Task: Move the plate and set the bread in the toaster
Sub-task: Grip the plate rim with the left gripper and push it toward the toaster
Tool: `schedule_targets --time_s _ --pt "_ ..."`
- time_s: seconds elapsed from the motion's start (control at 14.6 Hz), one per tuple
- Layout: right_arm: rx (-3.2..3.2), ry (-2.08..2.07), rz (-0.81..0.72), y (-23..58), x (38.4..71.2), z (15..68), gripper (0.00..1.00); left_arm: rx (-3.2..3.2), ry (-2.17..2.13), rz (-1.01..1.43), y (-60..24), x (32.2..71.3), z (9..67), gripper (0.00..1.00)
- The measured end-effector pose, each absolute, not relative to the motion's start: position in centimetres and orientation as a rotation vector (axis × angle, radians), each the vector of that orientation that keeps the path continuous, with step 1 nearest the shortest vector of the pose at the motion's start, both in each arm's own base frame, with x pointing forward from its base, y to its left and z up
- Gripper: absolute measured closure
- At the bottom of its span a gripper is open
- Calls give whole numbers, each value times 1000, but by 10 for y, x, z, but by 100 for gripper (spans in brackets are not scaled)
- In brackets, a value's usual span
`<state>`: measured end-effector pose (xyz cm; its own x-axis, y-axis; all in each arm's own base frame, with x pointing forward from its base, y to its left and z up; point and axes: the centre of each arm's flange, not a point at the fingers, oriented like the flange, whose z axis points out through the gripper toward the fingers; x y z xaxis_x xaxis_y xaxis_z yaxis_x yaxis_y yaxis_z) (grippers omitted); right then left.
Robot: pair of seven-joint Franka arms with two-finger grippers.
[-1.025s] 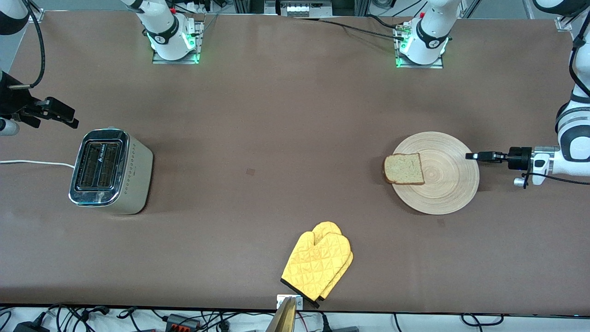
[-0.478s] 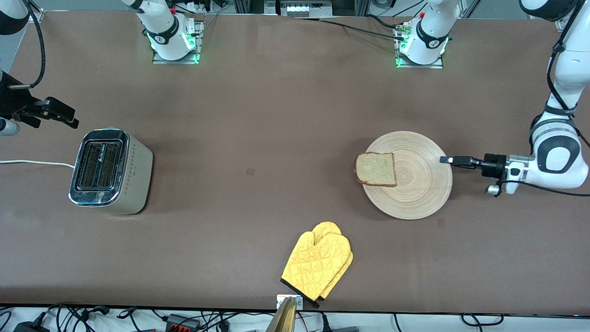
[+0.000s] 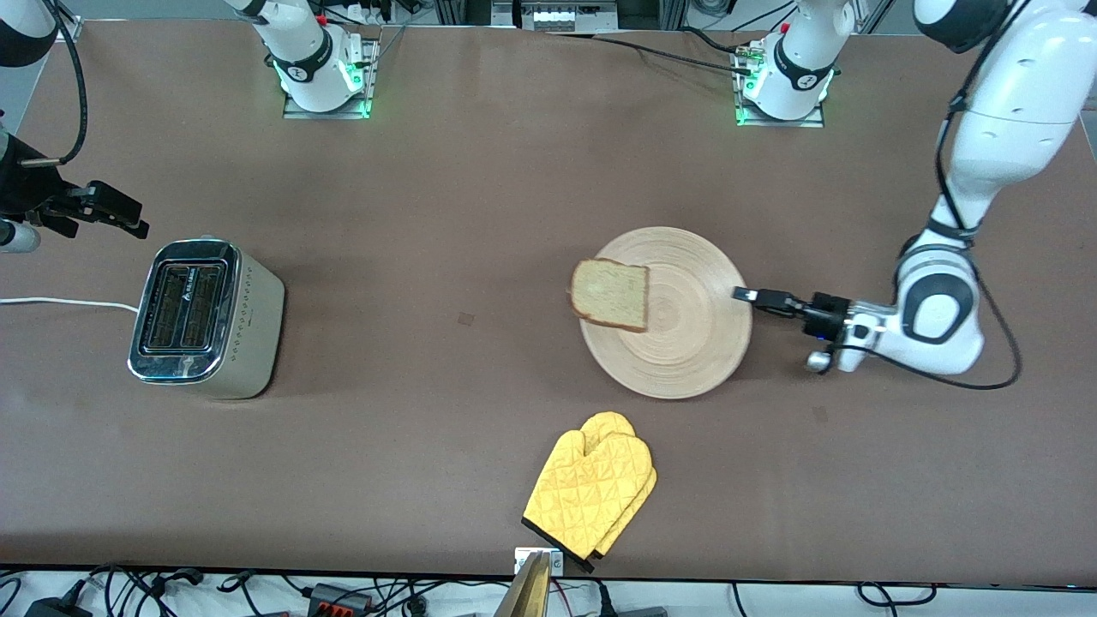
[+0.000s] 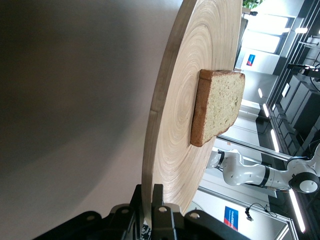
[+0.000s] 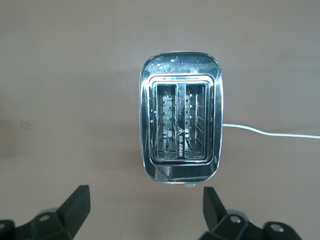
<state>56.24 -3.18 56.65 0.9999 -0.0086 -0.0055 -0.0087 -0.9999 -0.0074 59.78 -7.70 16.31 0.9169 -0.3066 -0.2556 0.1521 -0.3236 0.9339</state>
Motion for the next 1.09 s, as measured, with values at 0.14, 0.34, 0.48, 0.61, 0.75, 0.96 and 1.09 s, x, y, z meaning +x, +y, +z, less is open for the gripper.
schedule_targets --time_s 0.14,0.34,0.48,0.61,0.75,0.96,1.09 --pt "-3134 10 19 -31 563 563 0 1837 -134 -466 -131 596 161 91" --pt "-3134 4 23 -28 563 562 0 1833 -124 -445 -198 591 155 91" --pt "-3134 -1 39 -26 565 556 0 1841 -124 -434 -234 584 152 91" --pt "-3133 -12 61 -22 568 548 0 1845 -131 -429 -262 580 149 91" --pt "-3129 -49 90 -8 573 537 0 1845 -150 -435 -279 580 142 91" --pt "-3125 -114 122 20 578 522 0 1843 -157 -447 -298 579 125 91" --pt "-3125 -121 135 23 581 515 0 1878 -148 -422 -309 579 116 91"
